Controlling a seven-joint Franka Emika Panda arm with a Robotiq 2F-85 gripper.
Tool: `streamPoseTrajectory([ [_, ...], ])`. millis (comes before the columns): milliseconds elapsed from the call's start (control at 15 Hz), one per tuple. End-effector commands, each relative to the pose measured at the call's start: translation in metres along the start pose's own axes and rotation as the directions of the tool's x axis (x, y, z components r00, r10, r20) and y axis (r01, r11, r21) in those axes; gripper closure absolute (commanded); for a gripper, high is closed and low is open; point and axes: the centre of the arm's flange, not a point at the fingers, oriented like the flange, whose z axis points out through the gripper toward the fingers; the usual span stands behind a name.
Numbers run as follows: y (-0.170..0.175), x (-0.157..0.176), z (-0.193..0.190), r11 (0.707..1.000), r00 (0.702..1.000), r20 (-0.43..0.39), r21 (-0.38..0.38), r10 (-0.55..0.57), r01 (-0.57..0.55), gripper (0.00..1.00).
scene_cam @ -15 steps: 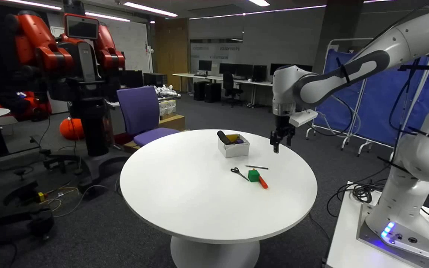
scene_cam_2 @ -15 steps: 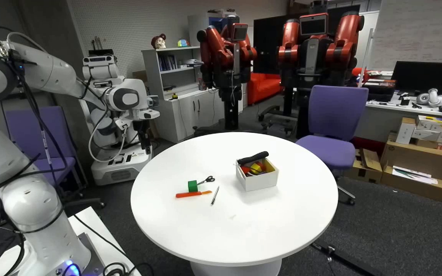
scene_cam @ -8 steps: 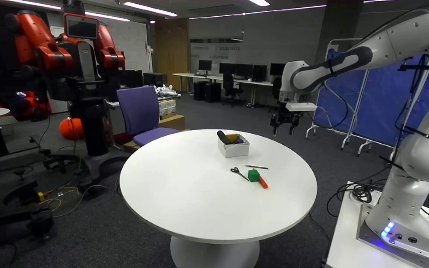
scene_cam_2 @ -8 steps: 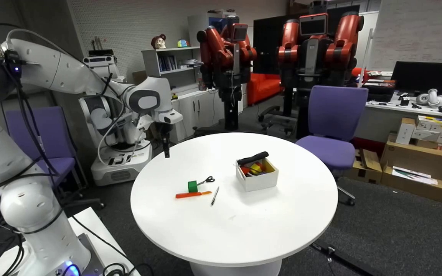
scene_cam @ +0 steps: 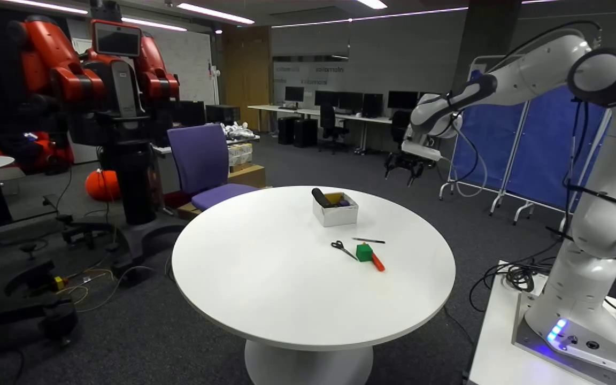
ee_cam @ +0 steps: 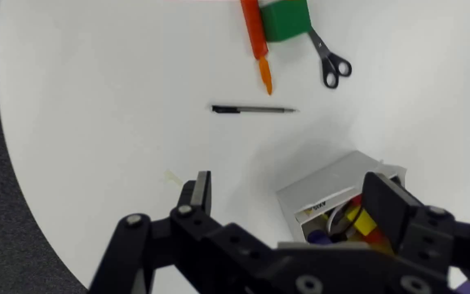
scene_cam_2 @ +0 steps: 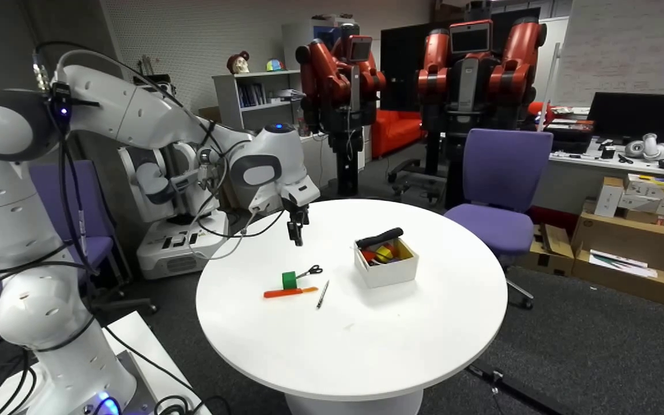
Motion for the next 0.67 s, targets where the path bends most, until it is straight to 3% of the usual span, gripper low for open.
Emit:
streamPoseTrajectory([
  [0,-0.015,0.050,0.027,0.983,0.984,-0.074,0.104,0.160,-0.152,0.00],
  [267,-0.021,0.070,0.053,0.932,0.933,-0.164,0.230,0.320,-0.279,0.00],
  [600,-0.034,0.075,0.081,0.847,0.827,-0.293,0.400,0.479,-0.350,0.00],
])
